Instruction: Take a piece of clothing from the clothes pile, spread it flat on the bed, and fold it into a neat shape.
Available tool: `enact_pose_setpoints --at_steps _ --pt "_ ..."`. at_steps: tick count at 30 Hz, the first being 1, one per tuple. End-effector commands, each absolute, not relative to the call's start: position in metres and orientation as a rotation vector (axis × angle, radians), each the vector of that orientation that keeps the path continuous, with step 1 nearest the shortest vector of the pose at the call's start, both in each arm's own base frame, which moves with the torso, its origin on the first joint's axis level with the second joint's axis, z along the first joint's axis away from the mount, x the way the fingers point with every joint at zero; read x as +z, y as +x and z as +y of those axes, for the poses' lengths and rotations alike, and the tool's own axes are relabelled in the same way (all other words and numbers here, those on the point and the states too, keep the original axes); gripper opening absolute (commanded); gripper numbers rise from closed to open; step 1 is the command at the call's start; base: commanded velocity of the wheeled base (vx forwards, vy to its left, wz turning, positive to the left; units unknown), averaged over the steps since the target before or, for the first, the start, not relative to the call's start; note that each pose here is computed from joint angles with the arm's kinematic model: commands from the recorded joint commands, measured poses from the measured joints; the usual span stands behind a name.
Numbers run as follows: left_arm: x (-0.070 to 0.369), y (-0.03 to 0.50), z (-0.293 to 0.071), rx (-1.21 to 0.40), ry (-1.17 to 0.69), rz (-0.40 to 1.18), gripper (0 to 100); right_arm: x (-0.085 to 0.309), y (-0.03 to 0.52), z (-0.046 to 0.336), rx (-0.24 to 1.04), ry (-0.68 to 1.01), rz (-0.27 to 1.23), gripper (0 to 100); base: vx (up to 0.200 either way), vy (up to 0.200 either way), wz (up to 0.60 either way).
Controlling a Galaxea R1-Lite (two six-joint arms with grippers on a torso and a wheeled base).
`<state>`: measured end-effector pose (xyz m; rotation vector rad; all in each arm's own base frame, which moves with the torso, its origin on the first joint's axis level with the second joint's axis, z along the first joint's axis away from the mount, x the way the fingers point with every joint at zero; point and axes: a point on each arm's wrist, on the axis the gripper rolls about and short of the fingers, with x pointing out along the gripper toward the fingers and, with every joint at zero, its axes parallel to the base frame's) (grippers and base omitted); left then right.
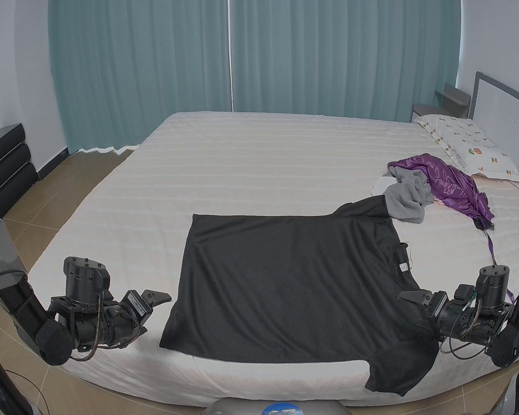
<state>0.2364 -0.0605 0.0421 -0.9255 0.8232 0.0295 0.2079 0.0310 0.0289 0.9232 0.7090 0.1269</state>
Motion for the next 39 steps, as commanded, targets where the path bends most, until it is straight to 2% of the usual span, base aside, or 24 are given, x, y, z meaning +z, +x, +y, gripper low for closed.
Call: enact_pose_setpoints --at_steps 1,6,24,35,39 --pt "0.044 0.238 -0.061 0.029 -0.945 0.810 100 0.027 0.204 0.031 0.118 0.923 0.728 100 0.000 0.000 0.00" --pt "0.047 0.242 -0.062 0.020 -1.004 0.773 100 0.025 0.204 0.031 0.116 0.925 0.734 100 0.000 0.000 0.00" --pt "0.046 0.240 -0.064 0.018 -1.007 0.780 100 0.025 0.205 0.030 0.116 0.925 0.729 100 0.000 -0.200 0.00" --pt "0.045 0.240 -0.058 0.065 -0.993 0.754 100 0.025 0.205 0.030 0.115 0.927 0.729 100 0.000 0.000 0.00" --pt "0.036 0.228 -0.050 0.083 -0.910 0.793 100 0.025 0.205 0.030 0.113 0.928 0.730 100 0.000 0.000 0.00"
